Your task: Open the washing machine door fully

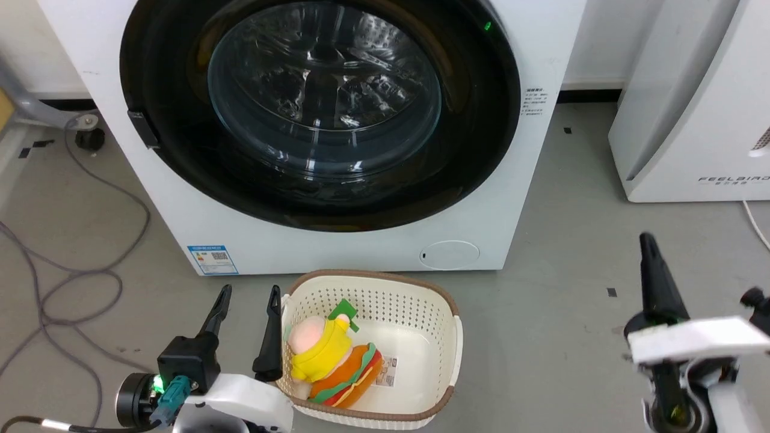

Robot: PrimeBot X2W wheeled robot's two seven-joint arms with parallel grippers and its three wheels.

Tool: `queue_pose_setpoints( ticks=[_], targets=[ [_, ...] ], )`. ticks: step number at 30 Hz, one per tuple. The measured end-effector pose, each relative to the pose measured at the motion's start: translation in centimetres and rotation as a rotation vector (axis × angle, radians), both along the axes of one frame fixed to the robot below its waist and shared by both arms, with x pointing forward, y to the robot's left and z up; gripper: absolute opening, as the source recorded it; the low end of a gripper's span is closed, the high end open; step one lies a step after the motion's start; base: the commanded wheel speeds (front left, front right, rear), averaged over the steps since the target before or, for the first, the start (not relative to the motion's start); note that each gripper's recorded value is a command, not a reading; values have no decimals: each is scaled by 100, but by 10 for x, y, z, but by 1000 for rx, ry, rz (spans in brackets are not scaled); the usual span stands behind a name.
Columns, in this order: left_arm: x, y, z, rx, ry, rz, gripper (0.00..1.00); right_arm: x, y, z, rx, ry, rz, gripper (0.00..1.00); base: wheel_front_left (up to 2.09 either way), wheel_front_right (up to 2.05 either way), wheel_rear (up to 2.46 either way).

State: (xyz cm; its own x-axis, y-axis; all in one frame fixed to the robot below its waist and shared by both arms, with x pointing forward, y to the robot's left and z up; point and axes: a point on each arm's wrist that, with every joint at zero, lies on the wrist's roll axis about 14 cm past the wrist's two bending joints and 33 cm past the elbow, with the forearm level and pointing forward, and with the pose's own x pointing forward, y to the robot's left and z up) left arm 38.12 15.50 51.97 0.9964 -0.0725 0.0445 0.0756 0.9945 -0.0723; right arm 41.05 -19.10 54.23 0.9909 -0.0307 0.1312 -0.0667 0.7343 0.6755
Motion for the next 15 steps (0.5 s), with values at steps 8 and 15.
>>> queue_pose_setpoints(
  ticks=[8,15],
  targets=[
    [11,0,-2,-11,-6,-5,100,45,-13,16,78,-29,-11,0,0,0,0],
    [28,2,-2,-24,-21,-5,100,94,-16,33,112,-38,17,0,0,0,0]
  ],
)
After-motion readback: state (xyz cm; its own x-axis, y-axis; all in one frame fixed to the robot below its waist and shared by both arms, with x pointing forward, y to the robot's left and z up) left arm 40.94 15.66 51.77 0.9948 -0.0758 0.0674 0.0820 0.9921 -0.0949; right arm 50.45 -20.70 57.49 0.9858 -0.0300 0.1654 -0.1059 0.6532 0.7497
